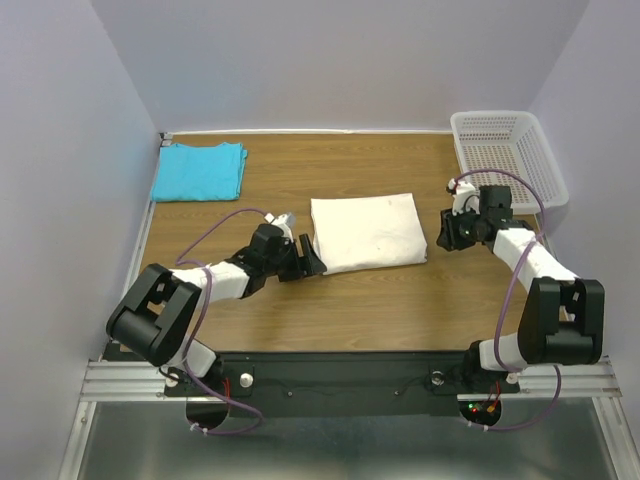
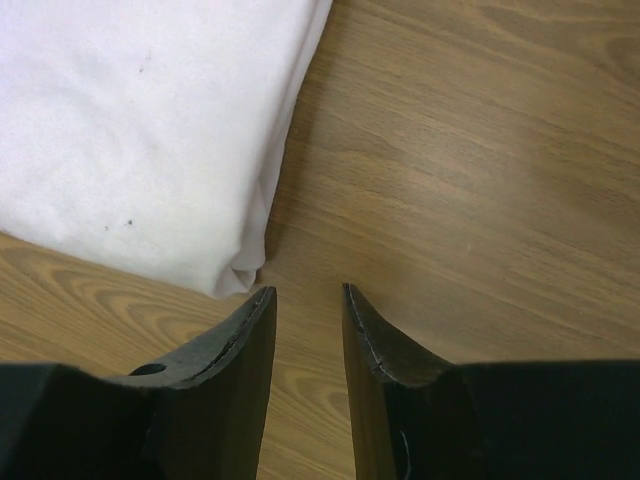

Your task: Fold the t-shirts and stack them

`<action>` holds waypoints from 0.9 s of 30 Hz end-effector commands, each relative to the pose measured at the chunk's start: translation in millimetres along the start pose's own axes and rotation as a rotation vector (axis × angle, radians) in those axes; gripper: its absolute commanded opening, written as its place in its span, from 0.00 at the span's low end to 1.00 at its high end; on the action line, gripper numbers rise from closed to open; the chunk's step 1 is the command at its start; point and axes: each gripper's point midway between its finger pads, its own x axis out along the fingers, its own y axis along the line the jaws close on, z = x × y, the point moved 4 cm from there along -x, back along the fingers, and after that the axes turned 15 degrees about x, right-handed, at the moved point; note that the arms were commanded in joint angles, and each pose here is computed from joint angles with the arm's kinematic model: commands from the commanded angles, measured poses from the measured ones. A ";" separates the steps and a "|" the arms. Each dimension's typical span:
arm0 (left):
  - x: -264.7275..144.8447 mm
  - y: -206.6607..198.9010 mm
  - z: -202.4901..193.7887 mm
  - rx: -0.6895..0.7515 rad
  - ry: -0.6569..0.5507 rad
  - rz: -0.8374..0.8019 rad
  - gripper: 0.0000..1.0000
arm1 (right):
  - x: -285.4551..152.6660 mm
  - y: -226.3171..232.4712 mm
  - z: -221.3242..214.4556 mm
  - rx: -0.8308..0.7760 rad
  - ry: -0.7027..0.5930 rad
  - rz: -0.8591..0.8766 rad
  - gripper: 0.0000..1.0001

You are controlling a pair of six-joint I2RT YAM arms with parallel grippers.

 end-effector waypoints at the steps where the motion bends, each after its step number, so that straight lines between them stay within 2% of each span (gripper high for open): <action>1: 8.1 -22.0 30.9 0.014 -0.080 -0.113 0.79 | -10.4 -0.3 13.3 -0.006 -0.071 0.011 0.38; 7: 22.7 -29.5 34.5 0.002 -0.059 -0.183 0.80 | -11.8 -4.0 13.6 0.003 -0.075 0.005 0.38; 15: 37.3 -27.6 36.1 0.001 -0.035 -0.186 0.78 | -12.5 -5.9 13.2 0.012 -0.077 0.006 0.38; 27: 47.9 -28.2 31.4 -0.018 -0.009 -0.222 0.59 | -14.0 -9.2 13.4 0.031 -0.081 0.009 0.38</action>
